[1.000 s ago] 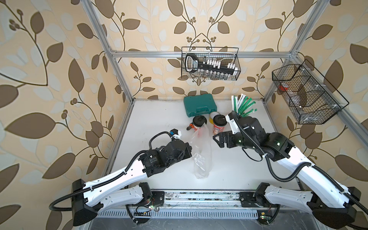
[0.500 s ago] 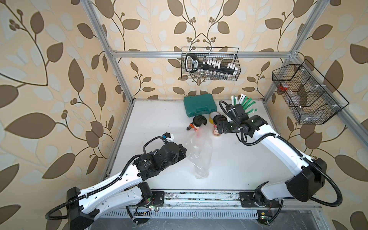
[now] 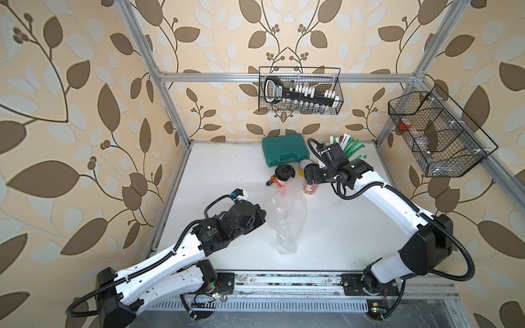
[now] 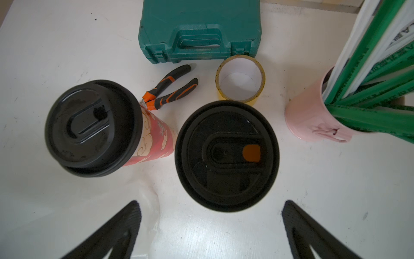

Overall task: Pack milk tea into plastic carrier bags
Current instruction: Pick up the milk tea cup at the center of the board.

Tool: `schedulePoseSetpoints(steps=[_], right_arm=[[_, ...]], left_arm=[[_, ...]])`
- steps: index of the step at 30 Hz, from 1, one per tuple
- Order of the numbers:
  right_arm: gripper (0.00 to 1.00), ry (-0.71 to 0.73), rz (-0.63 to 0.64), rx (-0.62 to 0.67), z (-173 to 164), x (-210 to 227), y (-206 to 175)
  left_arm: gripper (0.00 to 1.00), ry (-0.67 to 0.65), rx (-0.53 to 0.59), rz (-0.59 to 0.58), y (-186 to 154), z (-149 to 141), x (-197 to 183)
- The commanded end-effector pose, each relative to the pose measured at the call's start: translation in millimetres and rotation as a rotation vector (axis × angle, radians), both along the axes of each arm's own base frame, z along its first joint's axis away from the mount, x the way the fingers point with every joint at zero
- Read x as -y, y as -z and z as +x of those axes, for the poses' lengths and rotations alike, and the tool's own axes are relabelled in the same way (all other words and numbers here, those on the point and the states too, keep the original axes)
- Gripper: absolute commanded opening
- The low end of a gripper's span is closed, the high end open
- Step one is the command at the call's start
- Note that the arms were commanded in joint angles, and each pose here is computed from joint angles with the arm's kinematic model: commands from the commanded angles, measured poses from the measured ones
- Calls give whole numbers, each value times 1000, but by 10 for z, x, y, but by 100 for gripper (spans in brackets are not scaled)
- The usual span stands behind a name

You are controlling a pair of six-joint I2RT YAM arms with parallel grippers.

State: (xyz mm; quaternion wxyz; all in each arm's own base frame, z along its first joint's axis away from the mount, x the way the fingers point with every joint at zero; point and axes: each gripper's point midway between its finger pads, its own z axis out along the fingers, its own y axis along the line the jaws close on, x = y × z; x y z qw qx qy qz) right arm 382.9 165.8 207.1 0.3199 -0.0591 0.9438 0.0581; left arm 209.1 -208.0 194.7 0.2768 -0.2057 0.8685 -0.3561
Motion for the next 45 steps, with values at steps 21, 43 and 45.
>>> schedulePoseSetpoints(steps=[21,43,45], right_arm=[[100,27,-82,-2,338,-14,248],[91,28,-53,61,299,34,-71],[90,18,-44,59,220,41,-172]], left_arm=[[0,-18,-11,-17,72,44,-33],[0,-39,-16,-32,97,47,-82],[0,-39,-16,-33,95,49,-80]])
